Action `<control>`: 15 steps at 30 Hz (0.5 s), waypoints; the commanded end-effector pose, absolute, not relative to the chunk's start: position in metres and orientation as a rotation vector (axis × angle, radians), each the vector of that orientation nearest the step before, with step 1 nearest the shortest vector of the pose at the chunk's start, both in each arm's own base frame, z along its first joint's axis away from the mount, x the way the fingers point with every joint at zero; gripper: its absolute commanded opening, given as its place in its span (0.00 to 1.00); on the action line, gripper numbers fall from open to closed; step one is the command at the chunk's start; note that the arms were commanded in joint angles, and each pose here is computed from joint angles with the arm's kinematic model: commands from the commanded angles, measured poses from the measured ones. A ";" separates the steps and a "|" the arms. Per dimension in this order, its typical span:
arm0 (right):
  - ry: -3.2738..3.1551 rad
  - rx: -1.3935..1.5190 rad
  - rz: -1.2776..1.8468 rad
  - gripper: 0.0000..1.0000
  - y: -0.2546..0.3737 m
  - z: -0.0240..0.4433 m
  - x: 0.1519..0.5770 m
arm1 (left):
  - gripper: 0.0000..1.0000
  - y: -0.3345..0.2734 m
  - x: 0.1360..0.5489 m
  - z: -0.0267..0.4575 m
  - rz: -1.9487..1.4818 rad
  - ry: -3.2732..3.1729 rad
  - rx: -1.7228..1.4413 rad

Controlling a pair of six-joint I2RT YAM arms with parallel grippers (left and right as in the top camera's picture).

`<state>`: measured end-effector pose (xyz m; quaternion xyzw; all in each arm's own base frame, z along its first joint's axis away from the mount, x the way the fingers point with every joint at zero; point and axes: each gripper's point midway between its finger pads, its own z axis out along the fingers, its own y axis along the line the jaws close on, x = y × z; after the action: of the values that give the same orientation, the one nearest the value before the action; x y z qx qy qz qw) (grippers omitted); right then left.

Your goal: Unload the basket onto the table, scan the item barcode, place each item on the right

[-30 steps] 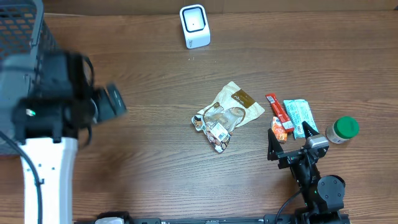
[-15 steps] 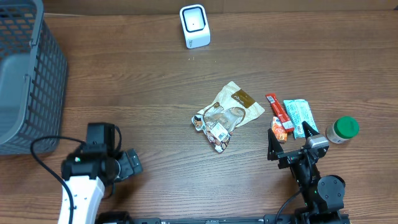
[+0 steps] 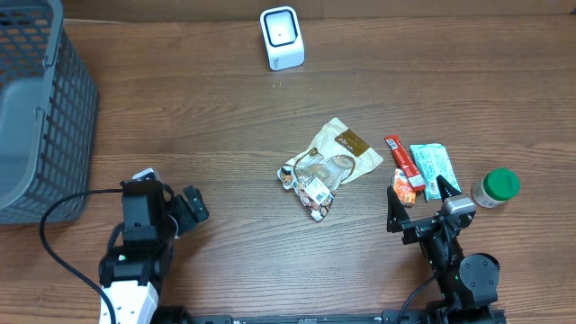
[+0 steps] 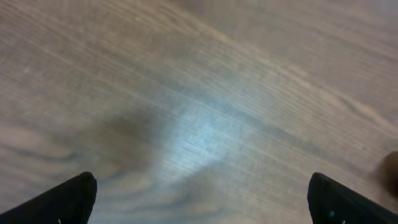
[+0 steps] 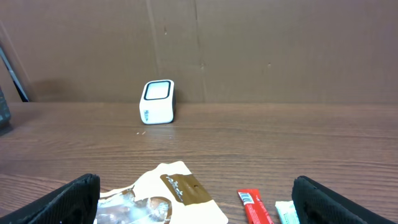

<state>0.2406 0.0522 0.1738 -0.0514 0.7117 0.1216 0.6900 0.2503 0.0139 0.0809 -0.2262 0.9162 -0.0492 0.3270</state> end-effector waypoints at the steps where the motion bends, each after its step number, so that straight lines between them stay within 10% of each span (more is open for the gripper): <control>1: 1.589 -0.107 0.276 1.00 0.051 0.172 0.241 | 1.00 0.010 0.245 0.063 -0.159 2.380 -0.585; 15: 1.589 -0.107 0.276 1.00 0.051 0.172 0.241 | 1.00 0.005 0.237 0.022 -0.231 2.181 -0.523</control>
<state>0.2406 0.0522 0.1738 -0.0516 0.7117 0.1218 0.6899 0.2444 0.0075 0.0301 -0.2098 0.8710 -0.0897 0.4351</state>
